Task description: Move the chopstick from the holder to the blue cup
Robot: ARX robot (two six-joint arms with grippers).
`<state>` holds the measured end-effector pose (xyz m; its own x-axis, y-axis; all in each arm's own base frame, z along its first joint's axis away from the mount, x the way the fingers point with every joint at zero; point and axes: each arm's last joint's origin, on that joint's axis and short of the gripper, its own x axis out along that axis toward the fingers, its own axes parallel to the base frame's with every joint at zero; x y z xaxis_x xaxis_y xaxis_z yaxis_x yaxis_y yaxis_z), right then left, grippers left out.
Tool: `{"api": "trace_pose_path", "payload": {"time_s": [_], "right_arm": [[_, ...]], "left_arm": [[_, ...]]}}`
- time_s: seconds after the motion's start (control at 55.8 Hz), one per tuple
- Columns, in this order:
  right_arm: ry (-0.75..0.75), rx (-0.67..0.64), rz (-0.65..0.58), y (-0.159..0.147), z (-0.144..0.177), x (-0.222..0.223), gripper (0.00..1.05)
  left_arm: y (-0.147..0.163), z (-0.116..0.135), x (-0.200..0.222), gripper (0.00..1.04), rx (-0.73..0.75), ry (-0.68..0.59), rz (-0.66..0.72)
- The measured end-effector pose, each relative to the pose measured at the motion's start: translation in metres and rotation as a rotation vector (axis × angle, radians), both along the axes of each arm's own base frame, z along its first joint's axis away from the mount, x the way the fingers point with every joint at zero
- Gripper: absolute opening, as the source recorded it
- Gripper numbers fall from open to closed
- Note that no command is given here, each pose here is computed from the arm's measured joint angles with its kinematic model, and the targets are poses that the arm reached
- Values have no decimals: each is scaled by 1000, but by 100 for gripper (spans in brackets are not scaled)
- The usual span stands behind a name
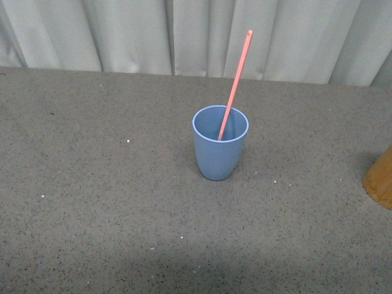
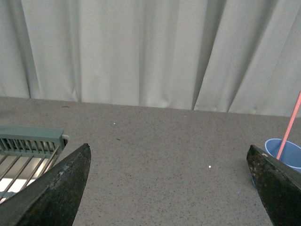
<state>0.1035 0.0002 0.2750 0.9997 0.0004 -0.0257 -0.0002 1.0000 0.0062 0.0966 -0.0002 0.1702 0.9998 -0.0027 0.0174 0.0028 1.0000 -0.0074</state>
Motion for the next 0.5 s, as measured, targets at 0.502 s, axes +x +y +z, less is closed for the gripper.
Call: {"api": "trace_pose_path", "payload": {"time_s": [0.502], "right_arm": [[-43, -3, 3, 0, 34, -7, 1]], "left_arm": [[0, 0, 0, 98, 0, -2, 0]]}}
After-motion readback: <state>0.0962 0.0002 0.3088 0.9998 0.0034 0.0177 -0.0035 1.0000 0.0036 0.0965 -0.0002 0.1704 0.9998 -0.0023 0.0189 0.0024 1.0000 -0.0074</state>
